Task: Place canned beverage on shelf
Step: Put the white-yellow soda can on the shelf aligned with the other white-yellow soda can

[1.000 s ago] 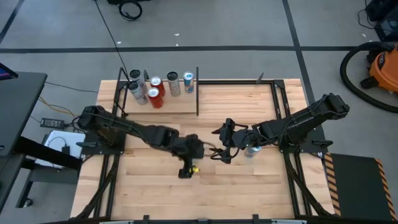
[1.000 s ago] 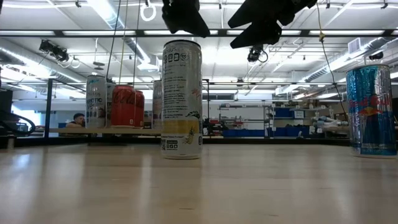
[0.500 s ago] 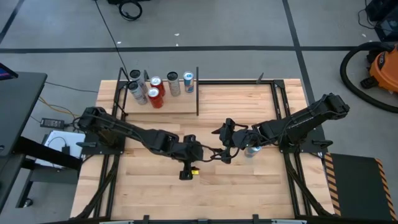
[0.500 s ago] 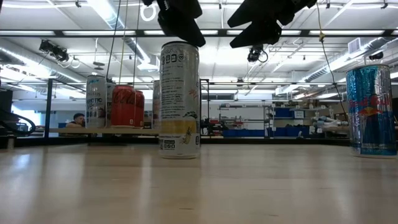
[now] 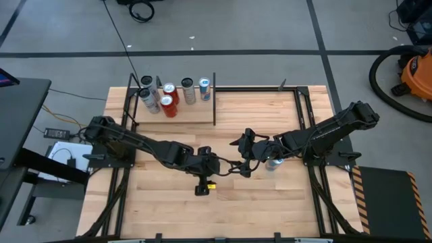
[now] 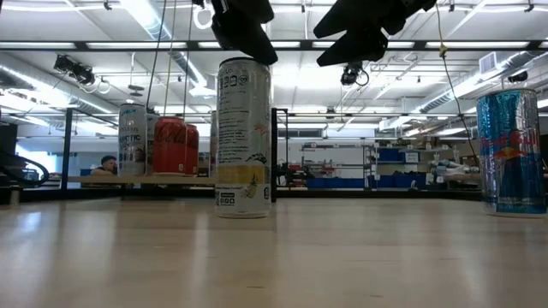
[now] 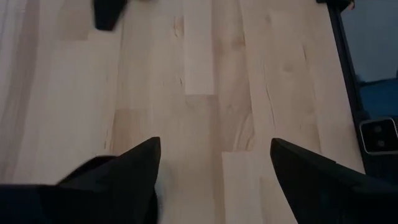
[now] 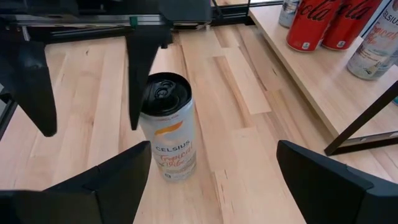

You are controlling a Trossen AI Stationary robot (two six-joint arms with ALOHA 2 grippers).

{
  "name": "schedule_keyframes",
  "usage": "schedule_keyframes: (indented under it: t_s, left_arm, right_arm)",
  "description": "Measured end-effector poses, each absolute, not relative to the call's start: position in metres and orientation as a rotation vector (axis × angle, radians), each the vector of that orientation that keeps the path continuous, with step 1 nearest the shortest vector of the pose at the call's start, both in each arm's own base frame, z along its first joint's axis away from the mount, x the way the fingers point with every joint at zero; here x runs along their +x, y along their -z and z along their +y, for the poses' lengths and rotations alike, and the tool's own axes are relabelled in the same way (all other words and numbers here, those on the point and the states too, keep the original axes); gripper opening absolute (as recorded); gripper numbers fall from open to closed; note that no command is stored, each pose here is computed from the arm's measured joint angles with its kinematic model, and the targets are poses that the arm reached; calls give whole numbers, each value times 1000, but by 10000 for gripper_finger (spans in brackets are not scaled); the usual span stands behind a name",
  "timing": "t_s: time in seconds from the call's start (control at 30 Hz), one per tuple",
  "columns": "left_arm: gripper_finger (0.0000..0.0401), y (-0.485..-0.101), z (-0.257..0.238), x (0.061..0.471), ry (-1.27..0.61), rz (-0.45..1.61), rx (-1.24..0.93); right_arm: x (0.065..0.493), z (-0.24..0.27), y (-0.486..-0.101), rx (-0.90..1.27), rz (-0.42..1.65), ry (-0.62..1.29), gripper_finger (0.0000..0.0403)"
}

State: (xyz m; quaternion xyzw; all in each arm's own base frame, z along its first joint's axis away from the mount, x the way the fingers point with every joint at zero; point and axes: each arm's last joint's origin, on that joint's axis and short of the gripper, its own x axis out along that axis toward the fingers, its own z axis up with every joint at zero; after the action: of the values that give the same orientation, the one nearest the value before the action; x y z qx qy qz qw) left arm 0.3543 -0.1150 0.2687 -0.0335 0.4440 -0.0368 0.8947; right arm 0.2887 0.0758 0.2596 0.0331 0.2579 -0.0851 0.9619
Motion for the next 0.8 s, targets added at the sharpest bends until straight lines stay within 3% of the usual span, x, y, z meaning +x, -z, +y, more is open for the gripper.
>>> schedule_keyframes:
  t_s: [0.4,0.8]
  left_arm:
    - [316,-257,-124,338,43,1092,-85]
    - [316,-264,-134,348,27,923,-71]
  right_arm:
    - [289,76,-260,68,520,172,357]
    - [289,76,-260,69,516,172,357]
